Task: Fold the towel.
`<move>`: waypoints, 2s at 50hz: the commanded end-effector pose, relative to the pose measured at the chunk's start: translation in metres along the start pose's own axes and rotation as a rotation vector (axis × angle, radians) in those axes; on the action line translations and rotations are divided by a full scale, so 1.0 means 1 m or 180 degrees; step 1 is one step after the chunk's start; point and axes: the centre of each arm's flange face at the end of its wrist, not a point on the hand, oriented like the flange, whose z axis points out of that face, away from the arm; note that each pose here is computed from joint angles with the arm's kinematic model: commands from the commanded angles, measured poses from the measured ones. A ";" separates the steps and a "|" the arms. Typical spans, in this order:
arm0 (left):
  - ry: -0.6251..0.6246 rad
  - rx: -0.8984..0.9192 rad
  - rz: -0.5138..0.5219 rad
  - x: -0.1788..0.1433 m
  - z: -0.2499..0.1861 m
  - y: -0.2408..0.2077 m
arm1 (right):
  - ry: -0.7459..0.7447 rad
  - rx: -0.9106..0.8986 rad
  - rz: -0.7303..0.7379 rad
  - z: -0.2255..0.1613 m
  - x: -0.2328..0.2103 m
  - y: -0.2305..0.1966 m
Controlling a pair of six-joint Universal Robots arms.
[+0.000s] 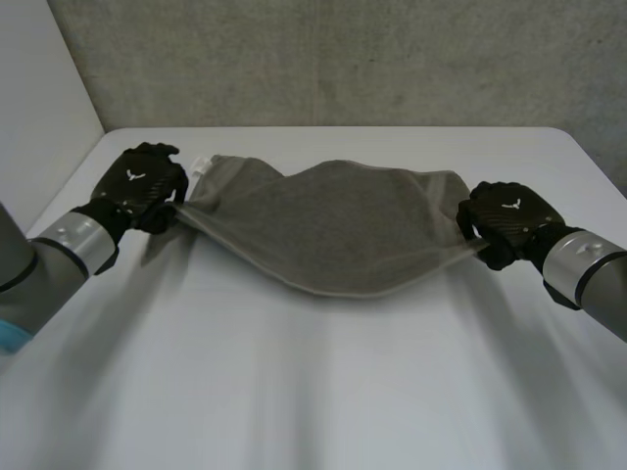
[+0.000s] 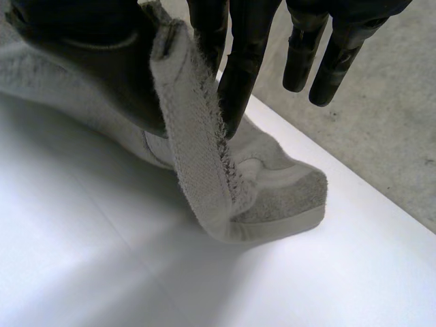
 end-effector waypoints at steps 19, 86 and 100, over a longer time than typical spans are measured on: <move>-0.0002 -0.0256 -0.0174 0.014 -0.040 -0.003 | 0.0425 0.0044 0.0505 -0.016 -0.013 -0.004; 0.0163 -0.0433 0.0141 0.010 0.055 0.019 | 0.0537 -0.0109 -0.0069 0.032 0.061 0.028; 0.0243 -0.0261 0.0425 0.023 0.088 0.037 | 0.0754 -0.0076 -0.0142 0.065 0.070 0.047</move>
